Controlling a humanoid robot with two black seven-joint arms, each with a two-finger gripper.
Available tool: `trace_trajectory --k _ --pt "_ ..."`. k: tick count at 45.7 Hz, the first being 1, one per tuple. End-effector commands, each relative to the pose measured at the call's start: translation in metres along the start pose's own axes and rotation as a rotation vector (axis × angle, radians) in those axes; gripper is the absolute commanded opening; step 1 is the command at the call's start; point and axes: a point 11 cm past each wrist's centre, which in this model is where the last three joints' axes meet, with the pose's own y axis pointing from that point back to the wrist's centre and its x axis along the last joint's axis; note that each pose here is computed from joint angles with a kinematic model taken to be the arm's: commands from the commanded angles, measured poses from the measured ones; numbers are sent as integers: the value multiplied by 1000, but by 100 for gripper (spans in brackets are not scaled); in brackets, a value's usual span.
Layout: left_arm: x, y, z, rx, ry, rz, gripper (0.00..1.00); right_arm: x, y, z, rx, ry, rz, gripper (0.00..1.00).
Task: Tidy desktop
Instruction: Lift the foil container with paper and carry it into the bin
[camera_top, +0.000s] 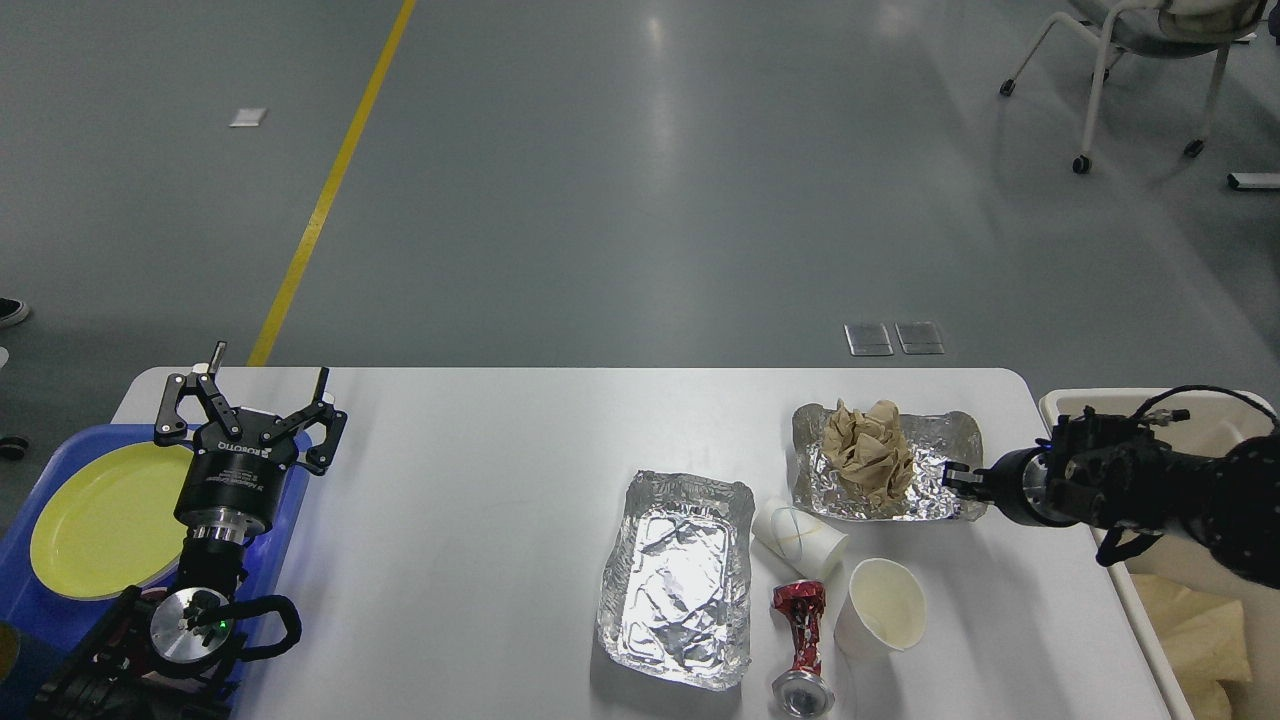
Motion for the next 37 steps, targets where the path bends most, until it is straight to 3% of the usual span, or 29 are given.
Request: trace_trajectory --k 1,18,29,37 --pt "0 0 0 0 0 0 96 20 27 3 14 -55 -2 0" --pt "0 0 0 0 -1 1 96 83 109 -19 122 -171 -33 0" --pt "0 0 0 0 -1 1 96 92 159 -49 218 -218 -128 0" --pt "0 0 0 2 -1 1 96 94 204 -61 177 -148 -142 0"
